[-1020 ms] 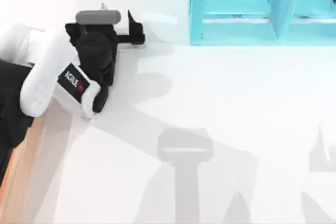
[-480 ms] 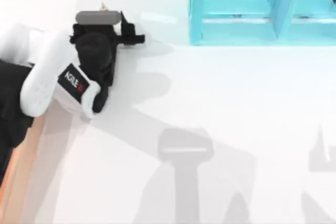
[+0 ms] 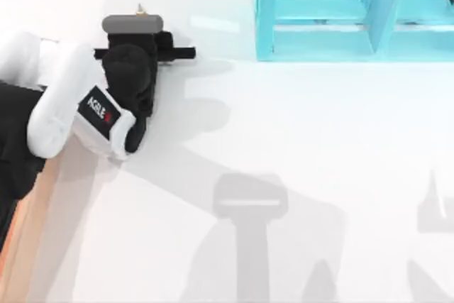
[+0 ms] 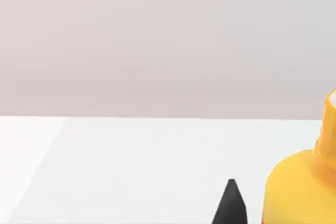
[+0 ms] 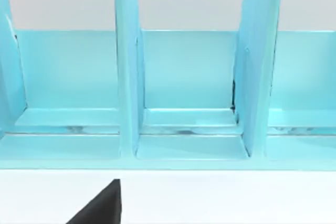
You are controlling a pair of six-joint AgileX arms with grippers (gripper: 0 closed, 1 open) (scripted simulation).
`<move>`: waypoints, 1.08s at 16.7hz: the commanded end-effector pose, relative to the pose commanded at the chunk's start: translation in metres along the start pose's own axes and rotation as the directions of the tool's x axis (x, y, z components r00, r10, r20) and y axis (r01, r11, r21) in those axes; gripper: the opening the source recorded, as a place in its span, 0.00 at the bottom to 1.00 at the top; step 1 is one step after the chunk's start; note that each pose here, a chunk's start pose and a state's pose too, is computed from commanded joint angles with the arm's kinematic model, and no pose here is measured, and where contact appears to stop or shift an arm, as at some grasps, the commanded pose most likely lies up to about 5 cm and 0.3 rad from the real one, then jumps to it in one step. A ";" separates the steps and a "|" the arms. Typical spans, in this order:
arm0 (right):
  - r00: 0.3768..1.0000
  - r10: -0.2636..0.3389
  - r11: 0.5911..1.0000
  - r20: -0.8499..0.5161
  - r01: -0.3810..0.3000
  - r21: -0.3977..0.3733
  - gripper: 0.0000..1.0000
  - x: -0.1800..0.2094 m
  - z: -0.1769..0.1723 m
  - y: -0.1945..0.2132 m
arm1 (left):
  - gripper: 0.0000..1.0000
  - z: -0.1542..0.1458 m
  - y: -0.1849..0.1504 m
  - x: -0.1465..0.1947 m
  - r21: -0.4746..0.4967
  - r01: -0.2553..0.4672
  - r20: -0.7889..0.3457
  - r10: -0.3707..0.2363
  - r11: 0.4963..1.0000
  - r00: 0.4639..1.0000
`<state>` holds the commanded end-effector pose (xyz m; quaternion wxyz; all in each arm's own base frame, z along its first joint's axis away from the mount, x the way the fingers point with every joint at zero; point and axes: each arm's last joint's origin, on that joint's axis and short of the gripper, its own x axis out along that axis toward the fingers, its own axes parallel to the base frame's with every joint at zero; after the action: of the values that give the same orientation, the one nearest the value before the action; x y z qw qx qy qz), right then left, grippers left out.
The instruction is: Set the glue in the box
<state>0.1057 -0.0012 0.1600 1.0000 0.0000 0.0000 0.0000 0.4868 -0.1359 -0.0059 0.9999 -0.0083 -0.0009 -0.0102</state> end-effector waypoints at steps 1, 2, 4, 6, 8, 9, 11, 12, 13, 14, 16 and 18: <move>1.000 0.000 1.000 0.000 0.000 0.000 1.00 0.000 0.000 0.000 | 0.00 0.000 0.000 0.000 0.000 0.000 0.000 0.000 1.000 1.000; 1.000 0.000 1.000 0.000 0.000 0.000 1.00 0.000 0.000 0.000 | 0.00 0.000 0.000 0.000 0.000 0.000 0.000 0.000 1.000 1.000; 1.000 0.000 1.000 0.000 0.000 0.000 1.00 0.000 0.000 0.000 | 0.00 0.000 0.000 0.000 0.000 0.000 0.000 0.000 1.000 1.000; 1.000 0.000 1.000 0.000 0.000 0.000 1.00 0.000 0.000 0.000 | 0.00 0.000 0.000 0.000 0.000 0.000 0.000 0.000 1.000 1.000; 1.000 0.000 1.000 0.000 0.000 0.000 1.00 0.000 0.000 0.000 | 0.00 0.002 -0.002 0.000 0.000 0.005 0.000 -0.005 1.000 1.000; 1.000 0.000 1.000 0.000 0.000 0.000 1.00 0.000 0.000 0.000 | 0.00 0.006 -0.002 0.000 0.001 0.005 -0.003 -0.005 1.000 1.000; 1.000 0.000 1.000 0.000 0.000 0.000 1.00 0.000 0.000 0.000 | 0.00 0.026 -0.003 0.002 0.001 0.005 -0.005 -0.005 1.000 1.000; 1.000 0.000 1.000 0.000 0.000 0.000 1.00 0.000 0.000 0.000 | 0.00 0.041 -0.003 0.002 0.000 0.005 -0.002 -0.005 1.000 1.000; 1.000 0.000 1.000 0.000 0.000 0.000 1.00 0.000 0.000 0.000 | 0.00 0.058 -0.003 0.003 -0.001 0.005 0.004 -0.005 1.000 1.000; 1.000 0.000 1.000 0.000 0.000 0.000 1.00 0.000 0.000 0.000 | 0.00 0.074 -0.004 0.003 -0.003 0.005 0.008 -0.005 1.000 1.000; 1.000 0.000 1.000 0.000 0.000 0.000 1.00 0.000 0.000 0.000 | 0.00 0.095 -0.004 0.001 -0.002 0.005 0.006 -0.005 1.000 1.000; 1.000 0.000 1.000 0.000 0.000 0.000 1.00 0.000 0.000 0.000 | 0.00 0.101 -0.004 0.000 0.000 0.005 0.001 -0.005 1.000 1.000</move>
<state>0.1057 -0.0012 0.1600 1.0000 0.0000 0.0000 0.0000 0.4864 -0.1378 0.0950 0.9999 -0.0085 -0.0015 -0.0126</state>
